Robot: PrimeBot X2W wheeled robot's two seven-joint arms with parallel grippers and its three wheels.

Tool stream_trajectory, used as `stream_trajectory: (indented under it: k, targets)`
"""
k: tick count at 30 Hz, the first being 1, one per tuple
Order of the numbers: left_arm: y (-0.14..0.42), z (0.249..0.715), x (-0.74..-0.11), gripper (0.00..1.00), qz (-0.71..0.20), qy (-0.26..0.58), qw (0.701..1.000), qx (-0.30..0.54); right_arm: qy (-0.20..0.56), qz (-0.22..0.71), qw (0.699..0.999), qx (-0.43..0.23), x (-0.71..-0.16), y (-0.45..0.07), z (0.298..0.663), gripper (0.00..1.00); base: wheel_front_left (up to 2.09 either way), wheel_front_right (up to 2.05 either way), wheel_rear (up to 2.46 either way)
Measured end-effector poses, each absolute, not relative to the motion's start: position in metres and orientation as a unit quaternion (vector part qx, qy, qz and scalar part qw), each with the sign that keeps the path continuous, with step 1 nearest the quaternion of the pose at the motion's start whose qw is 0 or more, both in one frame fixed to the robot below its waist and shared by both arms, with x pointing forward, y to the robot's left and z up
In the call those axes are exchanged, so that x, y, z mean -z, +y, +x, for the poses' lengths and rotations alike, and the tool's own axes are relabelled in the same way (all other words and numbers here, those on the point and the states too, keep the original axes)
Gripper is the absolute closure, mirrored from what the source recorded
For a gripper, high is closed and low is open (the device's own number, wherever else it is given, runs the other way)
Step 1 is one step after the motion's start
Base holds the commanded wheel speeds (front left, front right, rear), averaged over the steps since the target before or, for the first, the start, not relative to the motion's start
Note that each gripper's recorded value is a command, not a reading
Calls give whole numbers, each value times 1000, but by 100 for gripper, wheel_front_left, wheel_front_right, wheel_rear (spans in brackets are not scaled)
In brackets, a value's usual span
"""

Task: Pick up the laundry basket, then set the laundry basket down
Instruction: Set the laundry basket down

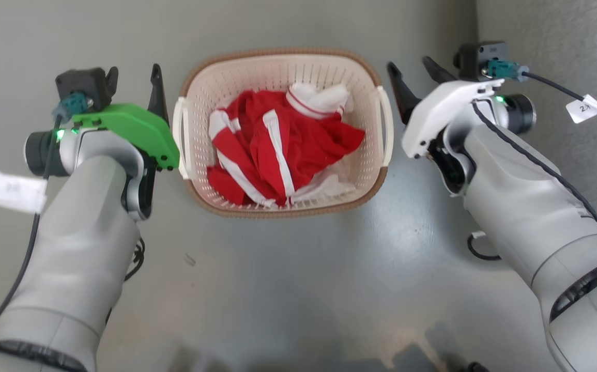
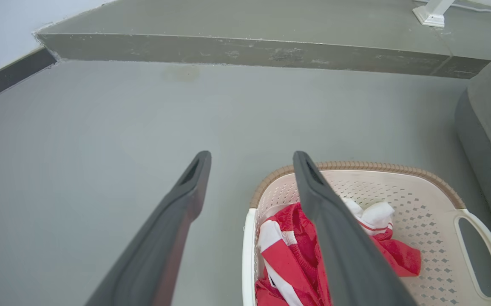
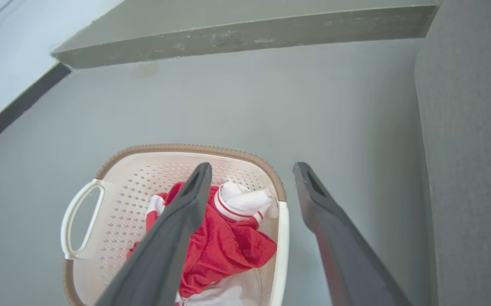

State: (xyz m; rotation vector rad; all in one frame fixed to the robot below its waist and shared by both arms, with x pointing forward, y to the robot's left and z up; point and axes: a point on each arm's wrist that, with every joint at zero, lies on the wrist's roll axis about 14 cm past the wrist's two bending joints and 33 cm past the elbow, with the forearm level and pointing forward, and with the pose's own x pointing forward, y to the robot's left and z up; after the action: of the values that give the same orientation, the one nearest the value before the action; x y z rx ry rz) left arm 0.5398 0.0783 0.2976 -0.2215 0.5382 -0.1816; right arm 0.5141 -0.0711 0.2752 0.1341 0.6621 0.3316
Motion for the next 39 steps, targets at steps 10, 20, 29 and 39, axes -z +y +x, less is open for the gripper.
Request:
stream_trajectory:
  k: [10,20,29,39]
  targets:
    - [87,522,-363,0,-134,182,971,81,223,103,958,-147,-355,-68,520,0,0,0,0]
    - [91,491,-412,0,-142,120,979,78,157,96,972,-143,-405,-76,498,0,0,0,0]
    - [106,451,-440,0,-140,85,985,62,120,95,977,-148,-433,-73,460,0,0,0,0]
    - [120,402,-447,0,-139,76,986,43,103,104,978,-147,-444,-69,412,0,0,0,0]
